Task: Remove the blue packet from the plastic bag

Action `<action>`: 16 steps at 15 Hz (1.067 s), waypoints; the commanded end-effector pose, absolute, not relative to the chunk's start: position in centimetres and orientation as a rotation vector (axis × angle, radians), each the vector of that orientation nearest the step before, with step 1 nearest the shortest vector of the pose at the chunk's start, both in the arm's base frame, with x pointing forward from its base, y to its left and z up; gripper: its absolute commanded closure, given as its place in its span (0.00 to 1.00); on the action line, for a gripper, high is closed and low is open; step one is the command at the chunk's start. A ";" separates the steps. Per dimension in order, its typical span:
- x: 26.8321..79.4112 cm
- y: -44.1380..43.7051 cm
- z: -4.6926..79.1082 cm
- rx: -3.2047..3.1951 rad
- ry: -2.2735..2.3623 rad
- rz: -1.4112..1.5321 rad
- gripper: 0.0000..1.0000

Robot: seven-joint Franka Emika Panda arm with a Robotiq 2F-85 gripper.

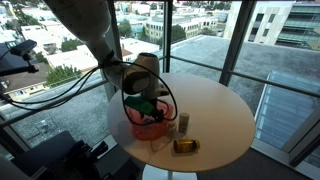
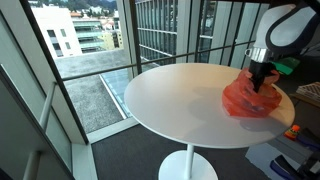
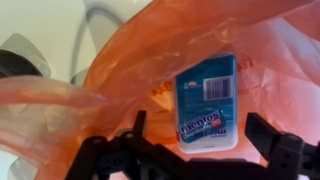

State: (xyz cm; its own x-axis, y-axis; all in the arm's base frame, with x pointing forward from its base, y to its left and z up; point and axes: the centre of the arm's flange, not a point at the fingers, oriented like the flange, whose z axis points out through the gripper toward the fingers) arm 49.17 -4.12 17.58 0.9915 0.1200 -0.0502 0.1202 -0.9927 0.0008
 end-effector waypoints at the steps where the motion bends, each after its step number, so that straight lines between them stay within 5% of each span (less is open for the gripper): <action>1: 50.2 -4.3 17.0 3.119 0.201 -0.054 0.00; 16: 51.7 -4.8 16.3 3.122 0.177 -0.027 0.00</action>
State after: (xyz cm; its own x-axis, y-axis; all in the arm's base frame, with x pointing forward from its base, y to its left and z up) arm 50.74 -4.30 16.53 0.9921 0.1195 -0.0378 0.1198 -0.9928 0.0042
